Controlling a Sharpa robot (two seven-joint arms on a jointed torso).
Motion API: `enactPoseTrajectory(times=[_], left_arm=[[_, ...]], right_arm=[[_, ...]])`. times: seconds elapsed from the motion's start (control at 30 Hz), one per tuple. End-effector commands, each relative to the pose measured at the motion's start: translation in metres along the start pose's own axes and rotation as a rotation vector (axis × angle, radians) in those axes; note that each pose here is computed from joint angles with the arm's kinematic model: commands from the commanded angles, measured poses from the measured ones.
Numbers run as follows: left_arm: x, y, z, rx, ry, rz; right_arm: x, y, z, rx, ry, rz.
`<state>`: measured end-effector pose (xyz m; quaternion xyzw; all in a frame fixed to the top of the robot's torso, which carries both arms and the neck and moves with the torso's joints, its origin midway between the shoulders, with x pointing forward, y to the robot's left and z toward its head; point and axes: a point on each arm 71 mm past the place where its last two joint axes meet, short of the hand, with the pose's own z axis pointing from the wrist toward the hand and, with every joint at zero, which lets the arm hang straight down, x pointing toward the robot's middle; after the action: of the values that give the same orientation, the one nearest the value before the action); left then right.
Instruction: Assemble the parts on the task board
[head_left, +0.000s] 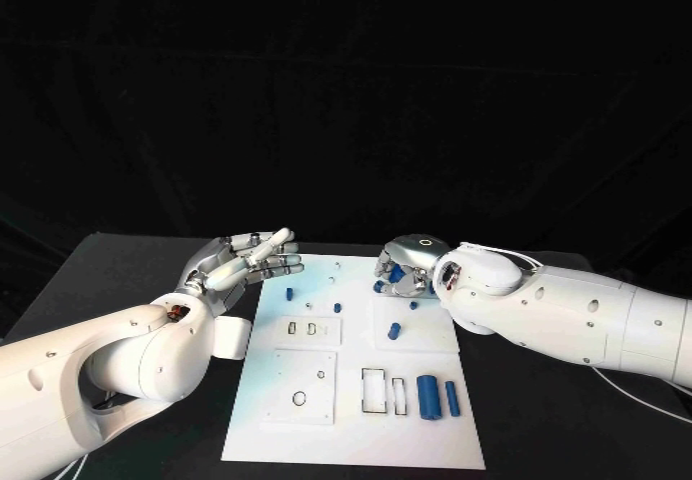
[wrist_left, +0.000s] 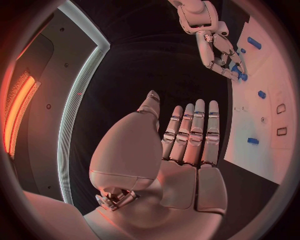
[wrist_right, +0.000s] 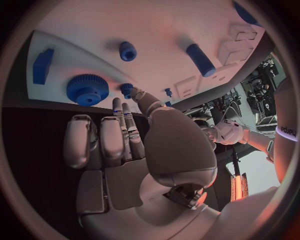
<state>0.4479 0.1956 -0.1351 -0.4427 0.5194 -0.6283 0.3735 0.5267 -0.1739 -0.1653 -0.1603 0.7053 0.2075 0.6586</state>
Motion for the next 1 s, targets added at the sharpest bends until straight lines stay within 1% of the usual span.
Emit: enactPoseTrajectory(times=[0.03,0.53,0.87,1.0], left_arm=[[0.0034,-0.002,-0.0002,0.006,0.028,-0.005],[0.0034,-0.0023,-0.0005,0.003,0.031,-0.004],[0.0026,-0.002,0.0,0.0,0.028,-0.002],[0.0024,-0.0019,0.0002,-0.001,0.027,-0.002]], right_arm=[[0.0017,-0.0002,0.0015,0.001,0.023,-0.02],[0.0031,0.0014,0.0042,-0.002,0.036,-0.007],[0.0028,0.0022,0.0044,-0.003,0.032,0.001],[0.0021,0.0018,0.0044,-0.001,0.022,0.003]])
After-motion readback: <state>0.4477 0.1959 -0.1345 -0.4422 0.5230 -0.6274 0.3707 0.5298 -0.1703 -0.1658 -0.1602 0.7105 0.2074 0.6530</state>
